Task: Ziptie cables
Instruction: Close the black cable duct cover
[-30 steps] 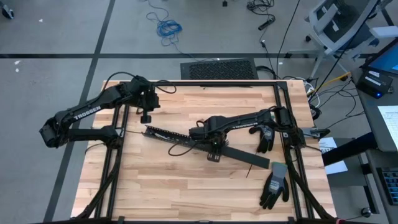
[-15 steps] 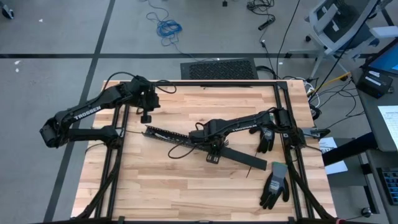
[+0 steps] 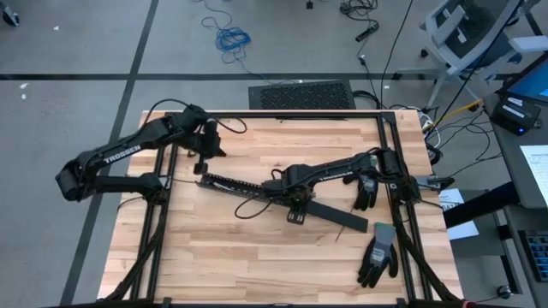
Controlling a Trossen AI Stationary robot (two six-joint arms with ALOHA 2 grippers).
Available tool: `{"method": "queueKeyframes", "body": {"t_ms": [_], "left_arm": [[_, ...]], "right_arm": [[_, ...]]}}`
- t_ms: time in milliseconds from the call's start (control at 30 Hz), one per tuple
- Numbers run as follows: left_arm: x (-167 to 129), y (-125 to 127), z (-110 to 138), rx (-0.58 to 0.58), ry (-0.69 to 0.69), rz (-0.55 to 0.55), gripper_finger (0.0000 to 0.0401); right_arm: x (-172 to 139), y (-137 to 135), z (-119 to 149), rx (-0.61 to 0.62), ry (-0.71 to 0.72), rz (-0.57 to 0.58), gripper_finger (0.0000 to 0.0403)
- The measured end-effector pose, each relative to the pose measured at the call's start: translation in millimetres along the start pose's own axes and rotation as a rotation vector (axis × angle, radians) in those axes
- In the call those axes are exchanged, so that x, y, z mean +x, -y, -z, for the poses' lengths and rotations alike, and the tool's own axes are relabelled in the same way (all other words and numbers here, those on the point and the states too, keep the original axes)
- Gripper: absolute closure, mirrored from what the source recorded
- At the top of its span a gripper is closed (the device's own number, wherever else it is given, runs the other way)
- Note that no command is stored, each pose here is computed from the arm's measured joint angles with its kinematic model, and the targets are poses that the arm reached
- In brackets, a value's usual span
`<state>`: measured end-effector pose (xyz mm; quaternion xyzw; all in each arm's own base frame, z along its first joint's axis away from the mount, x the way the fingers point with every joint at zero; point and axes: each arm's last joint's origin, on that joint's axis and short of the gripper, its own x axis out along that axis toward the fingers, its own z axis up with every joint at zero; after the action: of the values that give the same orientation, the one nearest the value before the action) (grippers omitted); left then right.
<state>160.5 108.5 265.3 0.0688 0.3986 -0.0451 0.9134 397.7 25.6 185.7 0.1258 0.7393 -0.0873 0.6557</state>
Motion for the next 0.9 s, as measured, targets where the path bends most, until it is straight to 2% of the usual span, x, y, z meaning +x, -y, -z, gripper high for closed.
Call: {"method": "queueKeyframes", "body": {"t_ms": [267,533,733,900], "left_arm": [[35.1,-3.2,-5.6,0.004,0.023,0.183,0.0401],[86.8,-4.6,-10.4,0.047,-0.015,0.272,0.0401],[98.5,5.9,-21.1,0.111,0.027,0.304,0.0401],[102.3,11.0,-39.8,0.07,0.139,0.278,0.0401]], "right_arm": [[-20.5,0.7,0.2,-0.061,0.004,0.056,0.0202],[-21.7,5.3,5.8,-0.151,-0.057,0.112,0.0202],[-21.8,6.1,6.8,-0.151,-0.065,0.128,0.0202],[-21.5,4.6,5.9,-0.143,-0.05,0.123,0.0202]]}}
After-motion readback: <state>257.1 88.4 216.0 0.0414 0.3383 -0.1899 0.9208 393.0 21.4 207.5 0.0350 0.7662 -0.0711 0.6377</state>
